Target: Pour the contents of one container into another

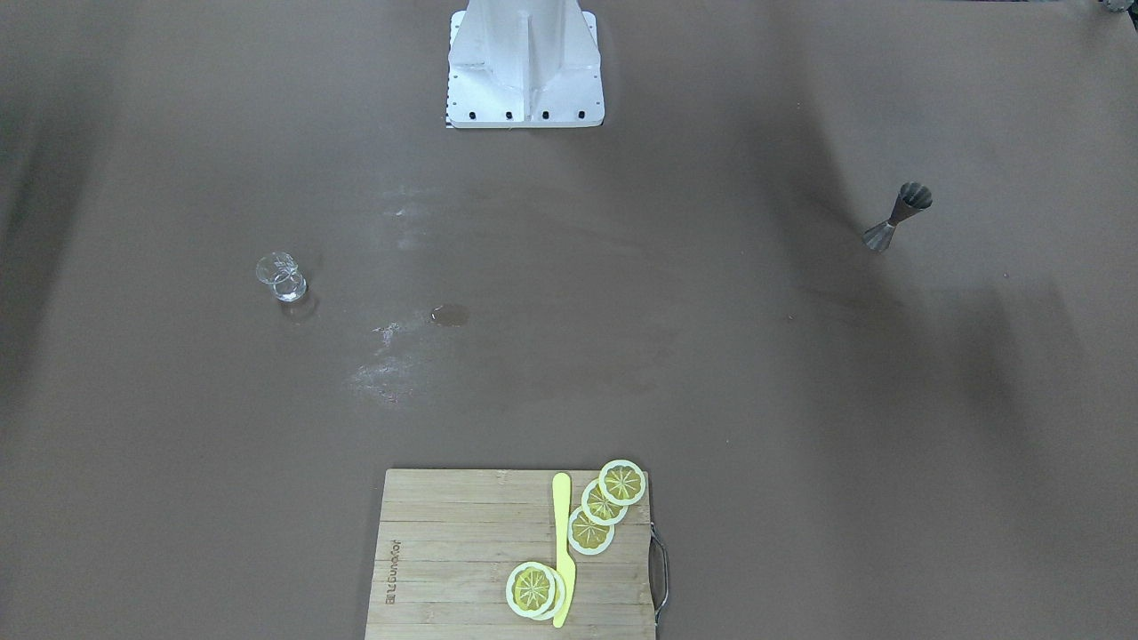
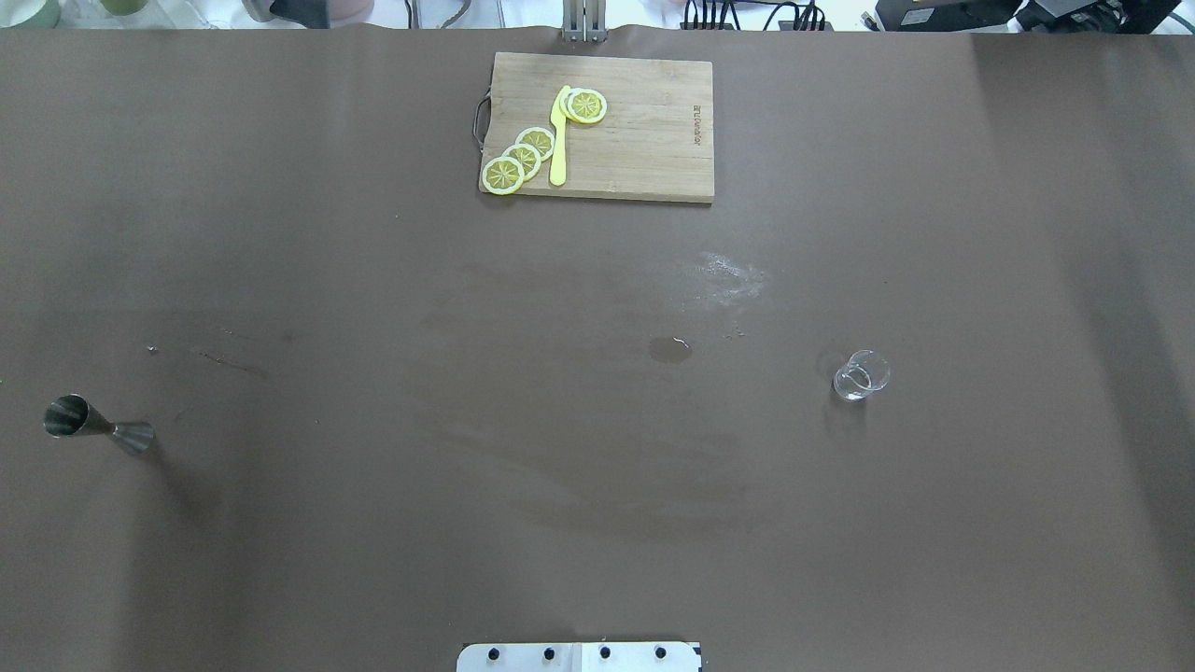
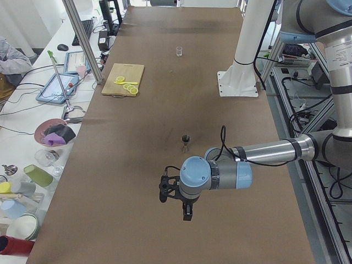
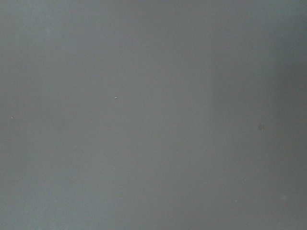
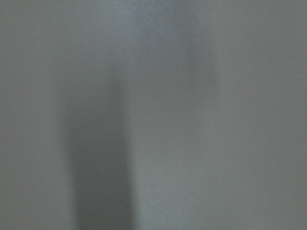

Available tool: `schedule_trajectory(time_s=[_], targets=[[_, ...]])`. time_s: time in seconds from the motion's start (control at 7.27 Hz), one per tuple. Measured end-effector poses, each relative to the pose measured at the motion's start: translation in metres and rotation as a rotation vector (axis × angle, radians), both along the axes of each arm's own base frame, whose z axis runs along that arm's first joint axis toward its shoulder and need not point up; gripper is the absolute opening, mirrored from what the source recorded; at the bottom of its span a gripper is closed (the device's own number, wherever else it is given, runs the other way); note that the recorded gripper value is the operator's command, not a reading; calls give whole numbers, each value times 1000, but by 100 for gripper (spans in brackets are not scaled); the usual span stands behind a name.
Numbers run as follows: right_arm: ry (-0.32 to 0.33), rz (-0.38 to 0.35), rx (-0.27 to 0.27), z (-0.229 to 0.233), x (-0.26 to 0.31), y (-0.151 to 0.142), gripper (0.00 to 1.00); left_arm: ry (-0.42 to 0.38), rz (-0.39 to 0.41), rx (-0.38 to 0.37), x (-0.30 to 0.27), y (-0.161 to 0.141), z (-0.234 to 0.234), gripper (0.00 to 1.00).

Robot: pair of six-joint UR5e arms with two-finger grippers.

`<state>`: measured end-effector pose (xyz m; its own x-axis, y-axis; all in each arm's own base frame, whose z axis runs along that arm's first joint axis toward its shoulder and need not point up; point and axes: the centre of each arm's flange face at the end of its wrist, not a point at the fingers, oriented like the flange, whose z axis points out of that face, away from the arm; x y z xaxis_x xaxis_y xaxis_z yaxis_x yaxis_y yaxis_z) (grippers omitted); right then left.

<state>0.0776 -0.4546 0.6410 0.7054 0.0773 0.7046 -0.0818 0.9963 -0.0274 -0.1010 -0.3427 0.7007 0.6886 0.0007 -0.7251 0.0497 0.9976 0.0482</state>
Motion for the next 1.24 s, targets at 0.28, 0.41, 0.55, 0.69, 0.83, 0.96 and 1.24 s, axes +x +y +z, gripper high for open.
schedule_trajectory(time_s=[0.28,0.41,0.55,0.69,0.83,0.96,1.24], targets=[[0,1,-6,1,0,0,100,2,0,-2,0,1,2,99],[0,2,-10,1,0,0,100,3,2,-3,1,1,2,99],[1,2,-13,2,0,0,100,6,3,-3,1,1,3,99],[2,3,-17,4,0,0,100,8,4,-3,2,3,3,99],[-1,4,-23,5,0,1,100,6,4,-6,2,4,4,99],[-8,4,-27,7,0,3,100,5,4,-8,2,4,6,99],[-16,5,-36,11,-1,5,100,3,6,15,2,1,7,99]])
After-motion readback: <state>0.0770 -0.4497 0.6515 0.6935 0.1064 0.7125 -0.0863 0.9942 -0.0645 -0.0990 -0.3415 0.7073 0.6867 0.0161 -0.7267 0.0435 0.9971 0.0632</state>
